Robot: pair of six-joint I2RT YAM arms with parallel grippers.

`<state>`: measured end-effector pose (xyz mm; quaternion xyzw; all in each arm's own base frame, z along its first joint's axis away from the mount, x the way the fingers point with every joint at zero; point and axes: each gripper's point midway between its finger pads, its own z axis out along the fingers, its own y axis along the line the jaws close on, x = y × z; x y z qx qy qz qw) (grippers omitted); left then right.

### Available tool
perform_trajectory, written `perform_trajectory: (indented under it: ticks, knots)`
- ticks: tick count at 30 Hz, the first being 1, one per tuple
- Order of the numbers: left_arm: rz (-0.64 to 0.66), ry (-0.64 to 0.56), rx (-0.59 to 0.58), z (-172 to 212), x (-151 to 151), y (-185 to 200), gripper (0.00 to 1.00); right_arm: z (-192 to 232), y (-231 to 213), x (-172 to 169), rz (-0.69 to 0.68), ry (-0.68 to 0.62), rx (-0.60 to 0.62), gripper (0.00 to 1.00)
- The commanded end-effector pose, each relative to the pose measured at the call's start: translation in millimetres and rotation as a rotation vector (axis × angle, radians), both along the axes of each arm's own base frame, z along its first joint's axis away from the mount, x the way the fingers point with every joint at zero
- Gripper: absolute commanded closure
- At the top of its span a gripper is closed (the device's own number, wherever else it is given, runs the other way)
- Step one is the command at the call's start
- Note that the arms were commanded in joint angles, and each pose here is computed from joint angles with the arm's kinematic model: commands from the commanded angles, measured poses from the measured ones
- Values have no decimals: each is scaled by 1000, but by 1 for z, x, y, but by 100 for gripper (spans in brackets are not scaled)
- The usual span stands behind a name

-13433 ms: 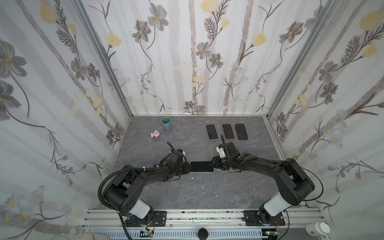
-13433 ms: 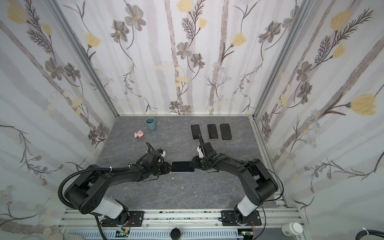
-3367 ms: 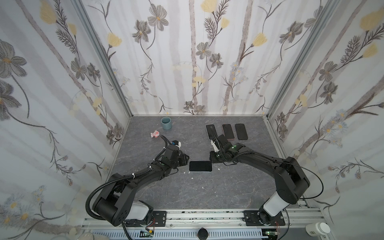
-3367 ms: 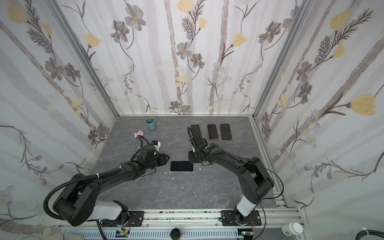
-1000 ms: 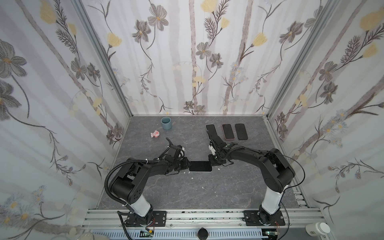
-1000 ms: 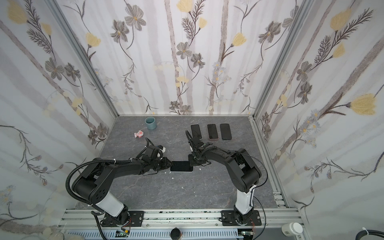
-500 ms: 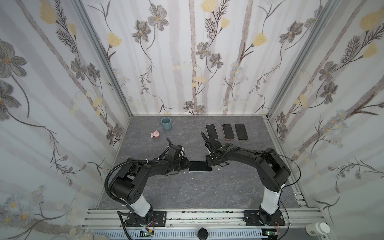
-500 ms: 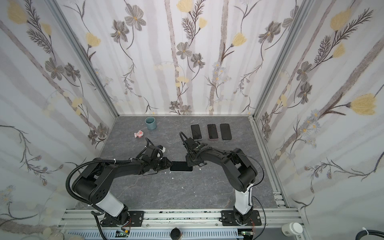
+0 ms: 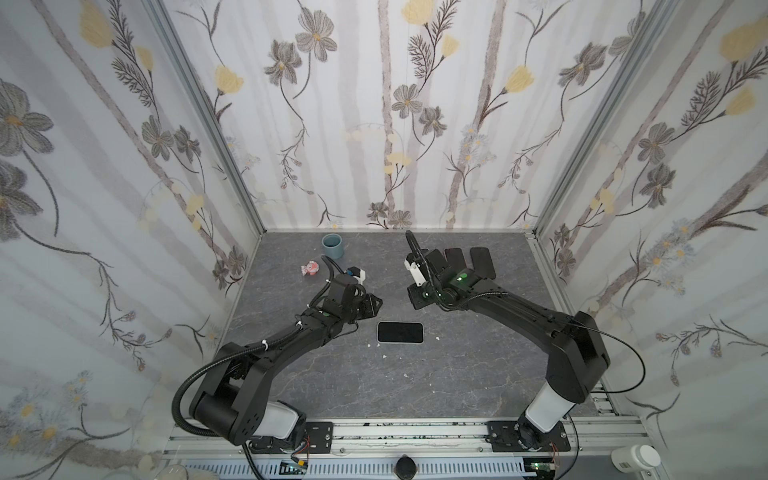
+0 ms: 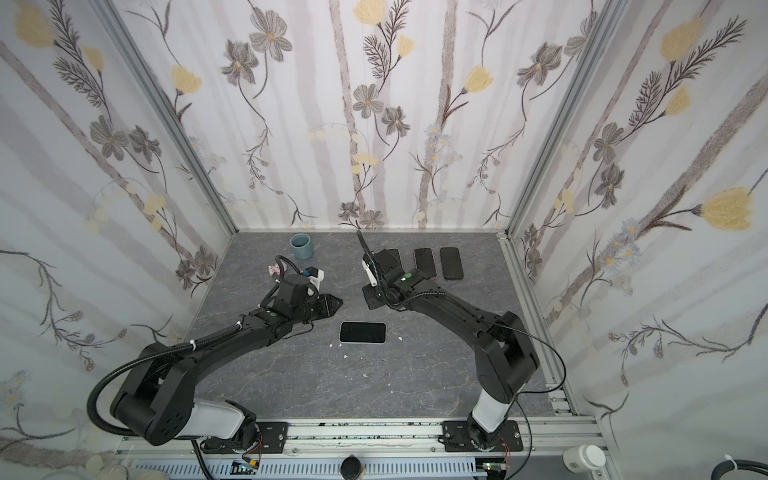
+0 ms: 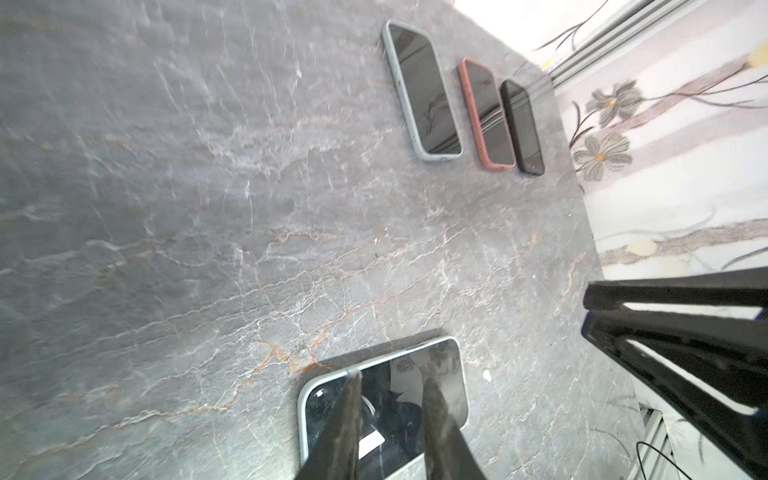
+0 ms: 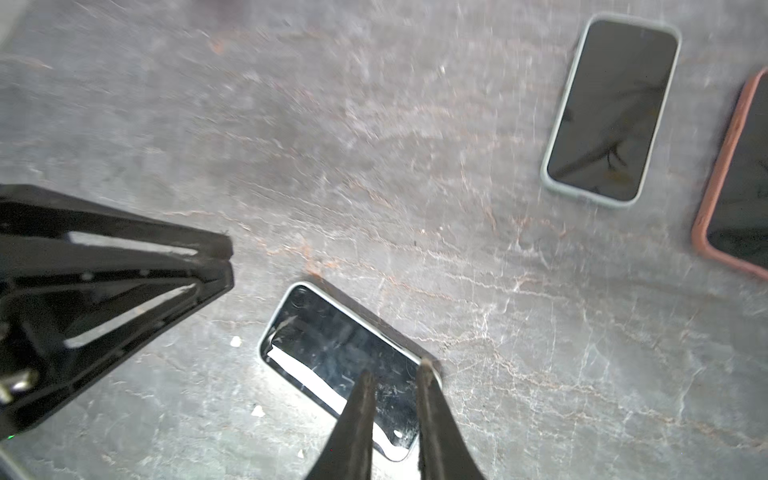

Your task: Put the phone into the phone case

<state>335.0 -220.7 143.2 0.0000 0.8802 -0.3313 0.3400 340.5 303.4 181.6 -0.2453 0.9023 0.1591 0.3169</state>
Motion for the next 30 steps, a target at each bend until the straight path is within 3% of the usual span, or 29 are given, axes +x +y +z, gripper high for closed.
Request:
perform_trajectory:
  ticks: [1,6,11,17,21,25,30]
  knots:
    - [45,-106,71,28,2,18,73,57,11,2,106,-206,93,74]
    - [63,-302,124,83,-10,40,66,82,15,-3,229,-347,94,62]
    - [3,-449,205,106,-27,50,50,59,24,-19,440,-363,0,49]
    - [-133,-593,314,100,-54,53,33,21,27,-33,634,-394,-93,30]
    - [-234,-701,332,97,-72,47,32,8,30,-37,700,-418,-111,23]
    - [-345,-814,312,99,-94,38,27,-8,34,-47,791,-436,-141,7]
    - [-392,-844,358,89,-106,40,22,-33,35,-53,865,-404,-221,0]
